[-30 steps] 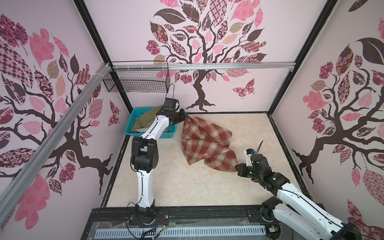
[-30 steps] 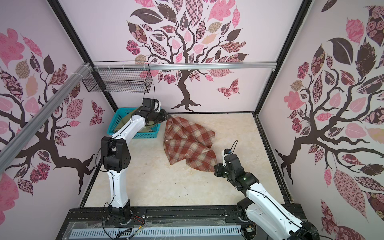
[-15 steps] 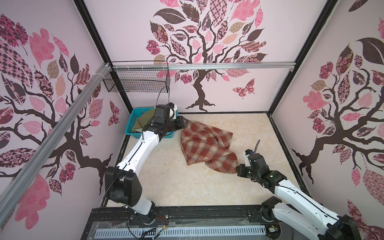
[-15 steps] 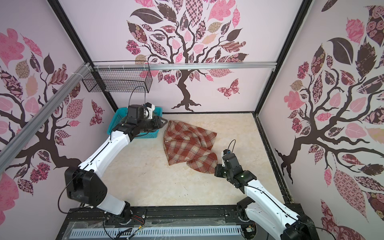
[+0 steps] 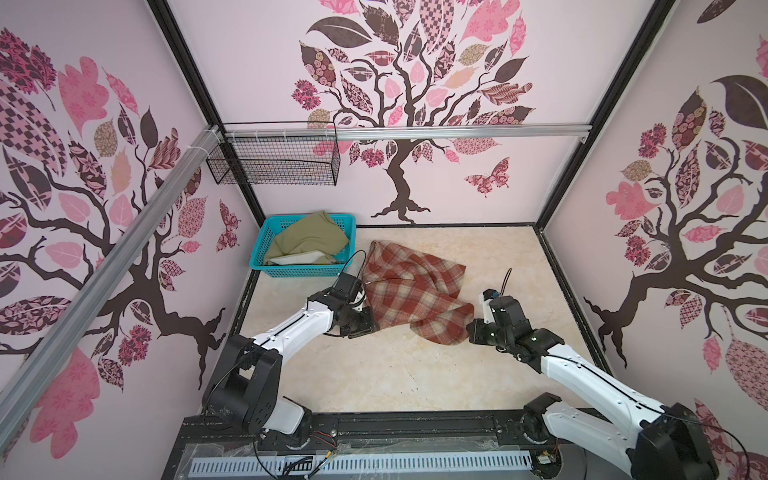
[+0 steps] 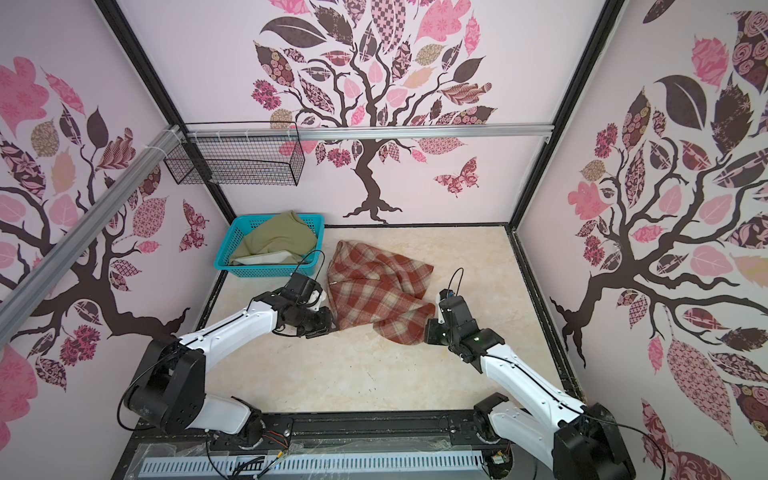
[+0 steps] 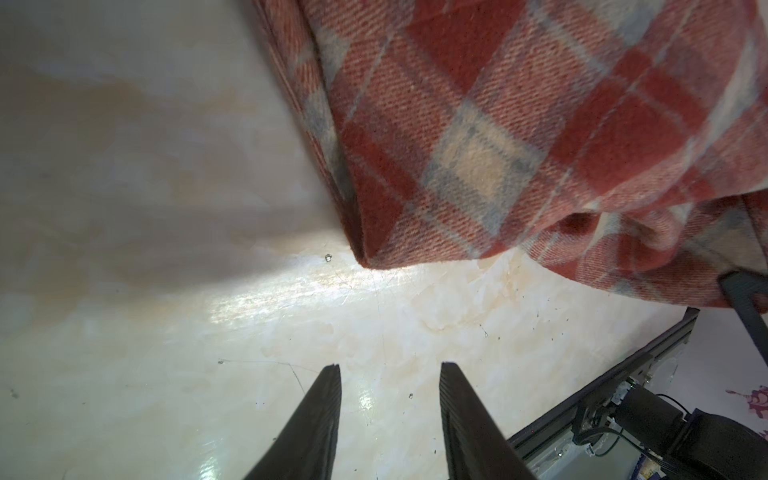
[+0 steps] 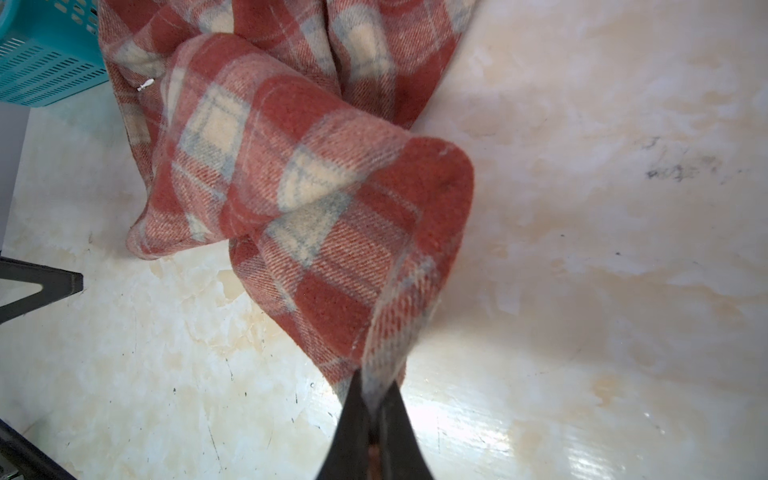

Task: Fold and stack the skirts
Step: 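Pull the skirt apart with both grippers to spread it on the table, then lift the skirt with both grippers and swing it toward the far side, then lay the skirt flat on the table with both grippers and release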

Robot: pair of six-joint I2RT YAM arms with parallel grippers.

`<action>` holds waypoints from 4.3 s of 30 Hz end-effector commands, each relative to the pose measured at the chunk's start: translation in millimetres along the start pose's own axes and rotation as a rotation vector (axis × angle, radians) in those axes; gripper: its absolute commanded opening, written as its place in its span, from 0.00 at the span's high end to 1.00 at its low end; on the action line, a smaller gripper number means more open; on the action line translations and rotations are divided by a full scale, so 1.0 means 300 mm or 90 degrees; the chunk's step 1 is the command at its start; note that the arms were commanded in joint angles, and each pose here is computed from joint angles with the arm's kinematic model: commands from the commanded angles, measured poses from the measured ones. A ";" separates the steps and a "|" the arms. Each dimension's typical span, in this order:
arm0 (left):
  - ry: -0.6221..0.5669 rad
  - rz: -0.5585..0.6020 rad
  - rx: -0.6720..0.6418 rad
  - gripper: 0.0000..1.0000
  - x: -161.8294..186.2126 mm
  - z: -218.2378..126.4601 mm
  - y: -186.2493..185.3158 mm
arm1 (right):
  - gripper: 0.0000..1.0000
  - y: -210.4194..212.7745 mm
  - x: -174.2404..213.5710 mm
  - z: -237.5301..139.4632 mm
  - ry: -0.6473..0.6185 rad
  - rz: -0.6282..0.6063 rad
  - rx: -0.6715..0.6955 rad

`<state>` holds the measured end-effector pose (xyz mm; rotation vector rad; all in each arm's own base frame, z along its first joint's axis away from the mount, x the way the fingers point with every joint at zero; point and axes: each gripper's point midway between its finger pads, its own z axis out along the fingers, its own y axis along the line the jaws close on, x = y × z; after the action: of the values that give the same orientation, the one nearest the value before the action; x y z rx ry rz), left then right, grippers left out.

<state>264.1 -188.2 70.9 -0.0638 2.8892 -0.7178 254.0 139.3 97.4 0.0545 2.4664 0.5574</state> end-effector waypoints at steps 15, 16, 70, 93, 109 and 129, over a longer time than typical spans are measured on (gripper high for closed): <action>-0.102 0.002 0.008 0.58 -0.163 0.127 0.014 | 0.88 0.030 -0.028 0.005 -0.012 0.003 -0.021; -0.101 0.004 0.008 0.59 -0.166 0.132 0.013 | 0.88 0.032 -0.027 0.005 -0.011 0.002 -0.022; -0.524 0.114 0.187 1.00 -0.848 -1.016 -0.441 | 1.00 0.054 -0.852 -0.450 -0.335 -0.121 0.203; -0.326 0.143 0.197 1.00 -0.525 -0.482 -0.404 | 1.00 -0.012 -0.734 -0.334 -0.301 -0.078 0.153; -0.086 0.142 0.141 0.76 0.063 -0.127 -0.262 | 0.69 -0.006 -0.246 -0.127 -0.134 0.020 0.038; -0.228 0.160 0.041 0.69 -0.153 -0.180 -0.244 | 0.49 0.067 -0.186 -0.145 -0.109 0.021 -0.022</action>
<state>275.3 -222.7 150.7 0.1781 2.5467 -0.7036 278.4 126.6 182.2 0.1149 2.2591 0.5499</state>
